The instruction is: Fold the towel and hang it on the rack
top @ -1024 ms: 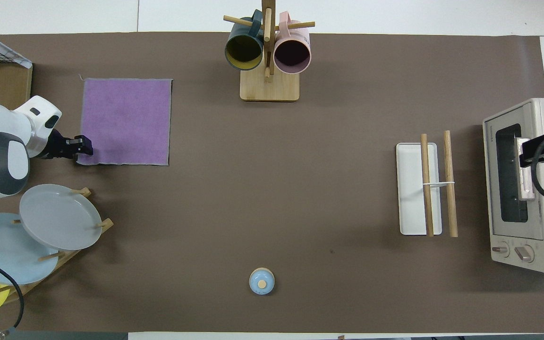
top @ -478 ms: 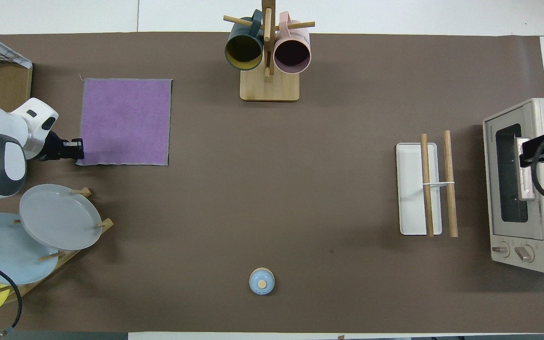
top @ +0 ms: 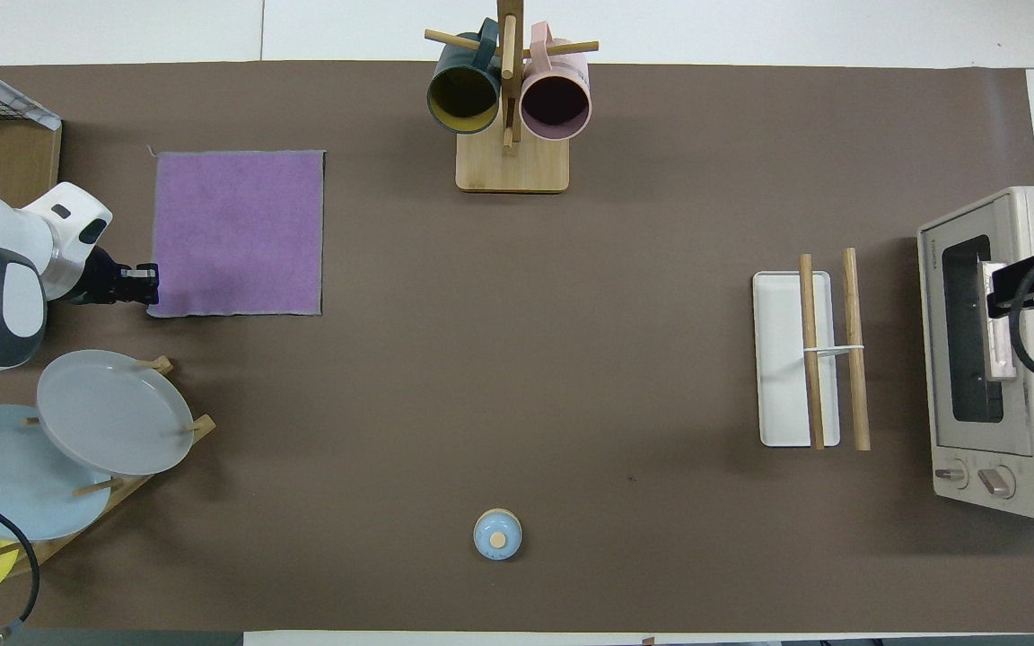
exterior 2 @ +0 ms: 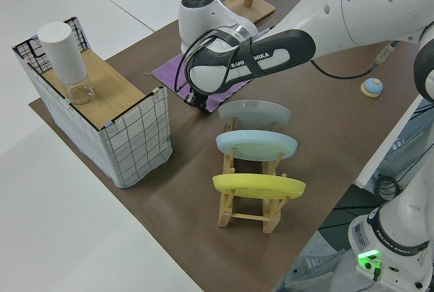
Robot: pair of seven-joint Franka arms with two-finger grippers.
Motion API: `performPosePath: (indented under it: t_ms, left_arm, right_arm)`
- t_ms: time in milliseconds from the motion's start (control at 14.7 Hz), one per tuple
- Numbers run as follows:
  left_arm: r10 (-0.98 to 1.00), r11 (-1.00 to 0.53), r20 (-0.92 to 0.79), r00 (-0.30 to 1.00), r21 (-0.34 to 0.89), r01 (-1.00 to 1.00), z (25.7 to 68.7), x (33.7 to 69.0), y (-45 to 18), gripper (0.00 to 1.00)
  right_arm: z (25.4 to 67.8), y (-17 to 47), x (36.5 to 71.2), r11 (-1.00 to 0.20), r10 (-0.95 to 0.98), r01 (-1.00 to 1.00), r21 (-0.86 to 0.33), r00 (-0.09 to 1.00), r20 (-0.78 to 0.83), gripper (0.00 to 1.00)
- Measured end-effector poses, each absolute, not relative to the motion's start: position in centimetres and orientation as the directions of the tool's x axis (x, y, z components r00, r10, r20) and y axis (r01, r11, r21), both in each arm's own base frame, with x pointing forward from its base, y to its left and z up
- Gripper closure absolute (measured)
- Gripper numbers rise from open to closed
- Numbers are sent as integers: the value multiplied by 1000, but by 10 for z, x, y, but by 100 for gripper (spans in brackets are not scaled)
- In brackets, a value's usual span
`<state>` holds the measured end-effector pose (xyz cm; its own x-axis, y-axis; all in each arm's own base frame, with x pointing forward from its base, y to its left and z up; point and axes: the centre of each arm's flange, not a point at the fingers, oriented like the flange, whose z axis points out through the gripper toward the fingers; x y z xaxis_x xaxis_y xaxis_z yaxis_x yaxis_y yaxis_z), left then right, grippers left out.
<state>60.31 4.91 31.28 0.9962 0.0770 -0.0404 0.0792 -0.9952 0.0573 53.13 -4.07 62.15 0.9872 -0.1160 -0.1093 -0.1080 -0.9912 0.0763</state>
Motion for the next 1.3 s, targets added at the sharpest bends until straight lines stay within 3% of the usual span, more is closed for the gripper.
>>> performPosePath:
  t_ms: [478, 887, 1092, 1297]
  left_arm:
    - [-101, -994, 14, 995, -37, -101, 354, 609, 2, 98]
    - [-344, -934, 41, 938, -118, -337, 392, 591, -123, 98]
    - [-367, -920, 23, 930, -156, -359, 376, 565, -186, 98]
    - [-332, -932, 16, 943, -158, -325, 335, 536, -207, 98]
  right_arm:
    - [621, -41, 531, -991, -116, -108, 76, 987, -109, 0]
    - [621, -41, 531, -991, -116, -108, 76, 987, -109, 0]
    - [621, -41, 531, -991, -116, -108, 76, 987, -109, 0]
    - [621, -41, 531, -991, -116, -108, 76, 987, -109, 0]
